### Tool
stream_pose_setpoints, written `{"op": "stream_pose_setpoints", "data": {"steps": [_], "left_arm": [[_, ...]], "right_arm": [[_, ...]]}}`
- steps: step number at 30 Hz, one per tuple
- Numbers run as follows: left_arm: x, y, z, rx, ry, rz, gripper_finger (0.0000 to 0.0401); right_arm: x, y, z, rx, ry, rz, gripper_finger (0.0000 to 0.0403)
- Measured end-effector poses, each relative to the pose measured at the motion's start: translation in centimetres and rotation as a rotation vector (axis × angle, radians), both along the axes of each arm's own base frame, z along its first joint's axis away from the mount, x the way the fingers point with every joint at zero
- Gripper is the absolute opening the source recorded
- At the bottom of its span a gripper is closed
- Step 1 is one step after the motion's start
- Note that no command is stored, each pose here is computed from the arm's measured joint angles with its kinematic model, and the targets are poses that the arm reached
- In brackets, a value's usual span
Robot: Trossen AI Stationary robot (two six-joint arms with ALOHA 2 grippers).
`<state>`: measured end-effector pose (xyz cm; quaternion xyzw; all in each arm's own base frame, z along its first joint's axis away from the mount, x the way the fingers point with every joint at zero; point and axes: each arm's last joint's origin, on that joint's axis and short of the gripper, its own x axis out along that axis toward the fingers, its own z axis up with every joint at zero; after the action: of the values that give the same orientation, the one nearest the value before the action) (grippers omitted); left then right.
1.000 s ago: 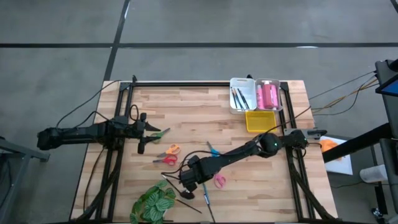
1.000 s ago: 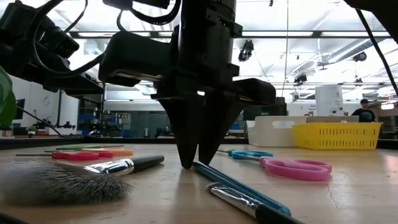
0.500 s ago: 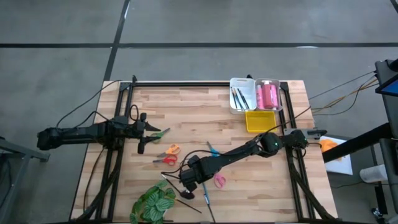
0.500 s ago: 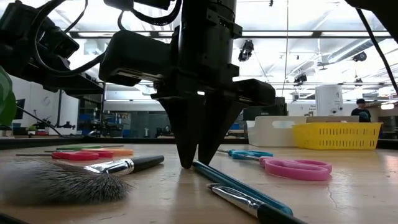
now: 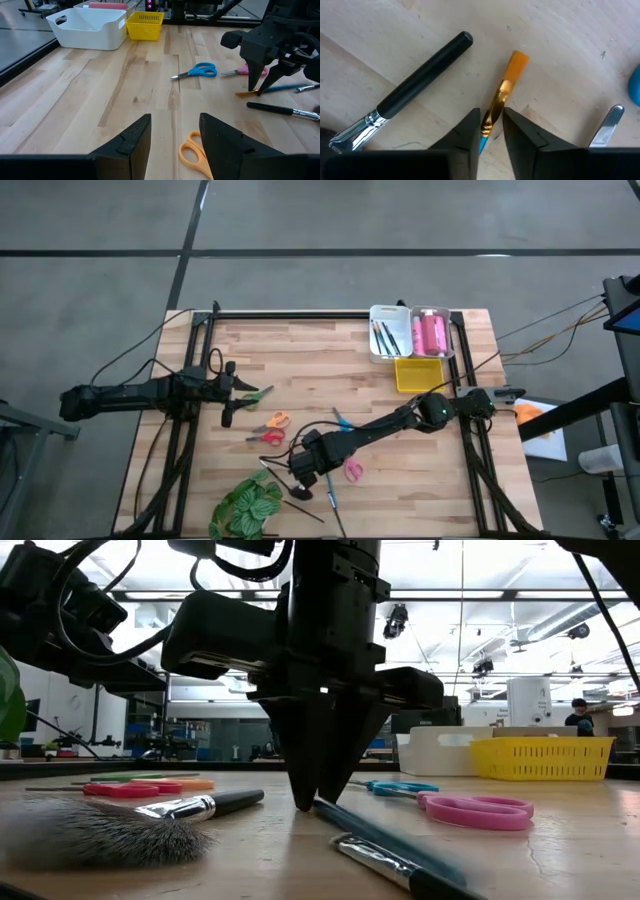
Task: Pick & Place Paint Supplies
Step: Put the blue paint brush into the white bin
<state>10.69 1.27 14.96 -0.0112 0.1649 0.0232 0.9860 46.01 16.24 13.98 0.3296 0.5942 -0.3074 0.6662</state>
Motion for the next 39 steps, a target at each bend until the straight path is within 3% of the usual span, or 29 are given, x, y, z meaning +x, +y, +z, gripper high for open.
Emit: {"op": "stream_pose_setpoints", "data": {"steps": [5,26,39], "left_arm": [[0.0,0.0,0.0,0.0,0.0,0.0,0.0169],[0.0,0.0,0.0,0.0,0.0,0.0,0.0169],[0.0,0.0,0.0,0.0,0.0,0.0,0.0169]], "right_arm": [[0.2,0.1,0.1,0.005,-0.017,0.008,0.0019],[-0.1,-0.1,0.7,-0.001,-0.006,0.018,0.0027],[-1.1,-2.0,4.7,-0.06,-0.014,0.058,0.0027]]}}
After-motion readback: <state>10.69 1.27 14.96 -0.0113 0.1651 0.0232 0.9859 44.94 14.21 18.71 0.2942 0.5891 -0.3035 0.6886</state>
